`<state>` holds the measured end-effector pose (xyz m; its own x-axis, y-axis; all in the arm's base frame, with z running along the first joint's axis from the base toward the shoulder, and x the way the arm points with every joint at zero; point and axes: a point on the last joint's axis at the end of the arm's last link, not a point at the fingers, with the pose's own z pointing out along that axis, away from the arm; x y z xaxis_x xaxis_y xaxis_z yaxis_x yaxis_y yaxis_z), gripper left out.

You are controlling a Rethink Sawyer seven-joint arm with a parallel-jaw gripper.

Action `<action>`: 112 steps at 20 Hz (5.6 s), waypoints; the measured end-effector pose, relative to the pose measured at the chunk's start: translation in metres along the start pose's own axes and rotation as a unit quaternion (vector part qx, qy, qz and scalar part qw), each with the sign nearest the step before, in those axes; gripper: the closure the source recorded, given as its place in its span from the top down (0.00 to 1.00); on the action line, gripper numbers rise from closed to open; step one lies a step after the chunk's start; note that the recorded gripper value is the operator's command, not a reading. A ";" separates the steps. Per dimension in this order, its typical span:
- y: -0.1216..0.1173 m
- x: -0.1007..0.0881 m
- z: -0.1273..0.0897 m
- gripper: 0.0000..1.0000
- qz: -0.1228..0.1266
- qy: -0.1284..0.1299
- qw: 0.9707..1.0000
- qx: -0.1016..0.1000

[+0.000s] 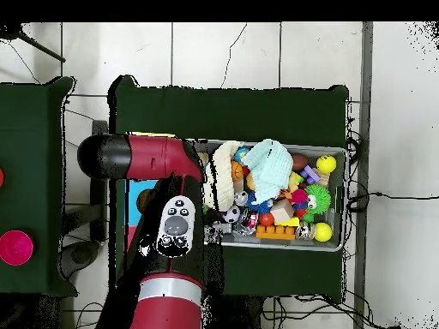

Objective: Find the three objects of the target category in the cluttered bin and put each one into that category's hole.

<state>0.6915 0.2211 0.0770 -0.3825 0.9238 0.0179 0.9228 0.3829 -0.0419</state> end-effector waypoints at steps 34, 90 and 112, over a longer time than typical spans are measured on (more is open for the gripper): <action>0.021 -0.019 0.055 0.00 0.004 -0.038 0.999 -0.012; 0.131 -0.150 -0.205 0.00 0.015 -0.018 0.998 -0.052; 0.125 -0.191 -0.029 0.00 0.018 -0.009 1.000 0.004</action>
<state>0.8812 0.0926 0.0969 -0.3495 0.9369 -0.0021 0.9358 0.3490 -0.0498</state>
